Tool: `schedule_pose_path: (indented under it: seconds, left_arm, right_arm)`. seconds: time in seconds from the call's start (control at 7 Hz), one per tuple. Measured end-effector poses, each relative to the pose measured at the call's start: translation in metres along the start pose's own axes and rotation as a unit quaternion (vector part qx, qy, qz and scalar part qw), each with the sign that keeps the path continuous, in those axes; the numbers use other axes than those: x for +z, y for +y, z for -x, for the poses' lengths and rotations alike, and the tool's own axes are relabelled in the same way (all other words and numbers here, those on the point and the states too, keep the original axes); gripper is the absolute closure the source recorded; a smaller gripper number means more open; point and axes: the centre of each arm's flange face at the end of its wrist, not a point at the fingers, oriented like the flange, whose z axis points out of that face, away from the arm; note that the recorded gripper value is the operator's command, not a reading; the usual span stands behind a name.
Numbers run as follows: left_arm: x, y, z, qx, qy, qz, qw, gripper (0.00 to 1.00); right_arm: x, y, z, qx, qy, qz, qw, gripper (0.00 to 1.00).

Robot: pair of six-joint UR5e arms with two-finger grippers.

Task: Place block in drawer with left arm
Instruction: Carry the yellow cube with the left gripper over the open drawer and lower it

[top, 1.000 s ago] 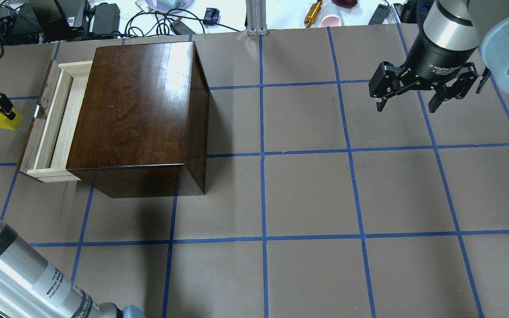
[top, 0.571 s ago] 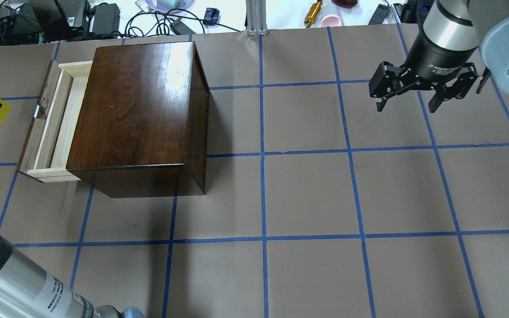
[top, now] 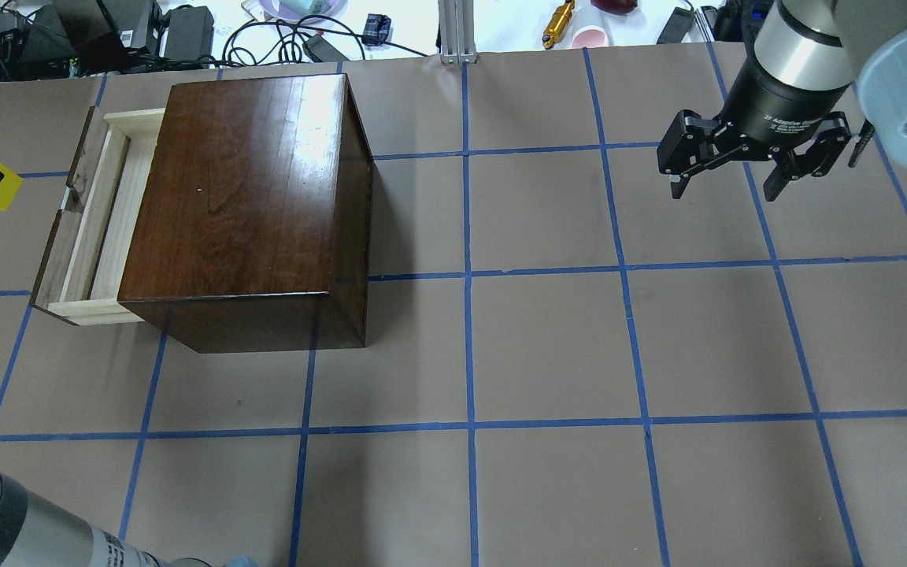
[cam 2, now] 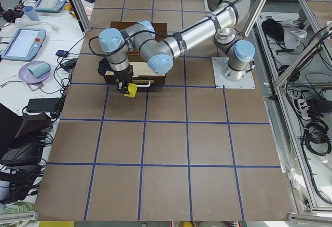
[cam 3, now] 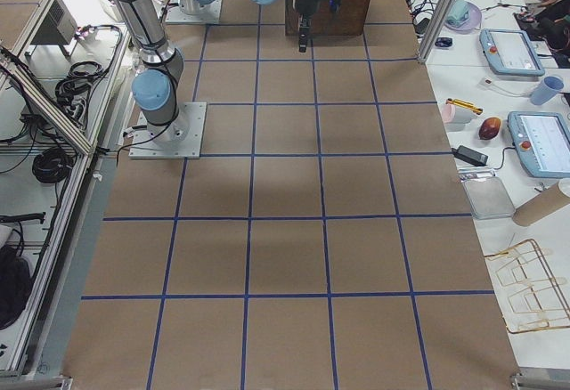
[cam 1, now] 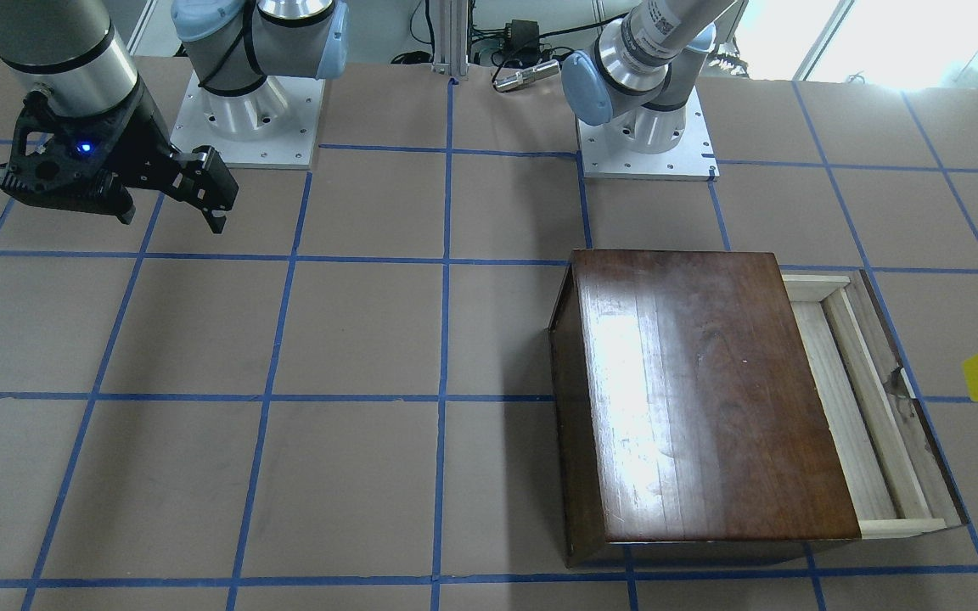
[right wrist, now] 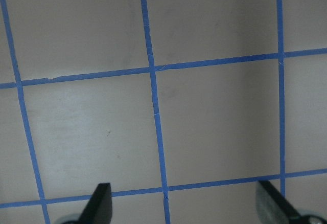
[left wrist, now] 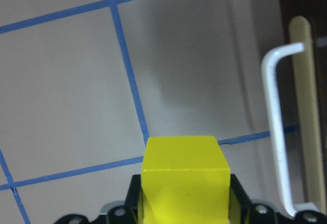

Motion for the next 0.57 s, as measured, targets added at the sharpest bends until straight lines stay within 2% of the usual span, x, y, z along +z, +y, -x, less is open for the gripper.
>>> schedule_pose_path:
  seconds: [0.57]
  left_arm:
    - [-0.014,0.005,-0.100,-0.060,0.016,-0.005,0.9980,0.82]
  right_arm:
    - [0.000,0.000,0.000,0.000,0.000,0.000,1.0000,0.00]
